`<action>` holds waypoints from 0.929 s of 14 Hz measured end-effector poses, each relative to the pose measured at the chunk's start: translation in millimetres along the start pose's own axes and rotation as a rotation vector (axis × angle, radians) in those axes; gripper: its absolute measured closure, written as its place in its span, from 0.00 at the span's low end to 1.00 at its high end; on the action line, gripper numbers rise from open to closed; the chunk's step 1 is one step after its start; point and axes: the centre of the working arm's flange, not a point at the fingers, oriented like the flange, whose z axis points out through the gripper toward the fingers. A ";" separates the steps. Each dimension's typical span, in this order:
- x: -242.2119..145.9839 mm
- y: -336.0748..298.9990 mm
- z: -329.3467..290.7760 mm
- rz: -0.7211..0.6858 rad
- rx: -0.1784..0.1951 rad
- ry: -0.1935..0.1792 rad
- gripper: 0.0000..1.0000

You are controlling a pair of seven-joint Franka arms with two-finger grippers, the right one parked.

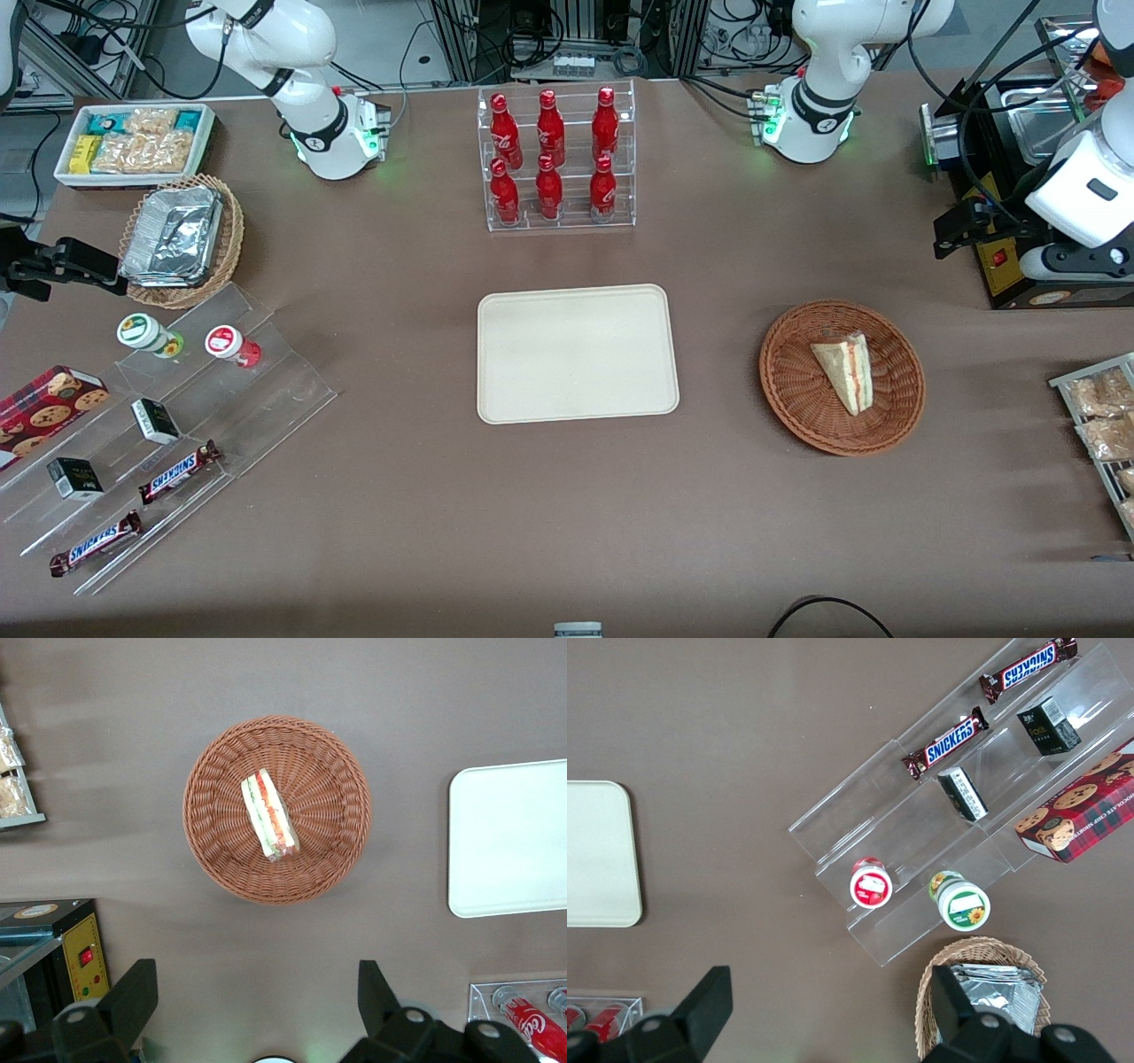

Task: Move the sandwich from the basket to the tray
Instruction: 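Move the left gripper over the sandwich in the wicker basket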

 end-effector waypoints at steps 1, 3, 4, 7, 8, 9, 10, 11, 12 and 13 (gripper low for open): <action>-0.3 -0.1 0.0 0.002 0.000 -0.003 0.00; -0.3 -0.3 1.5 0.005 0.000 -0.010 0.00; 1.3 -0.4 4.4 0.005 0.000 -0.016 0.00; 17.6 -1.0 32.5 0.004 0.001 -0.057 0.00; 25.9 -1.4 47.7 -0.001 0.003 -0.065 0.00; 33.5 -1.7 65.8 -0.006 0.004 -0.064 0.00; 38.8 -1.6 84.1 -0.013 0.004 -0.060 0.00; 42.1 -1.3 101.0 -0.024 0.004 -0.052 0.00; 44.0 -1.2 115.8 -0.040 0.004 -0.043 0.00; 45.6 -0.9 129.9 -0.067 0.003 -0.028 0.00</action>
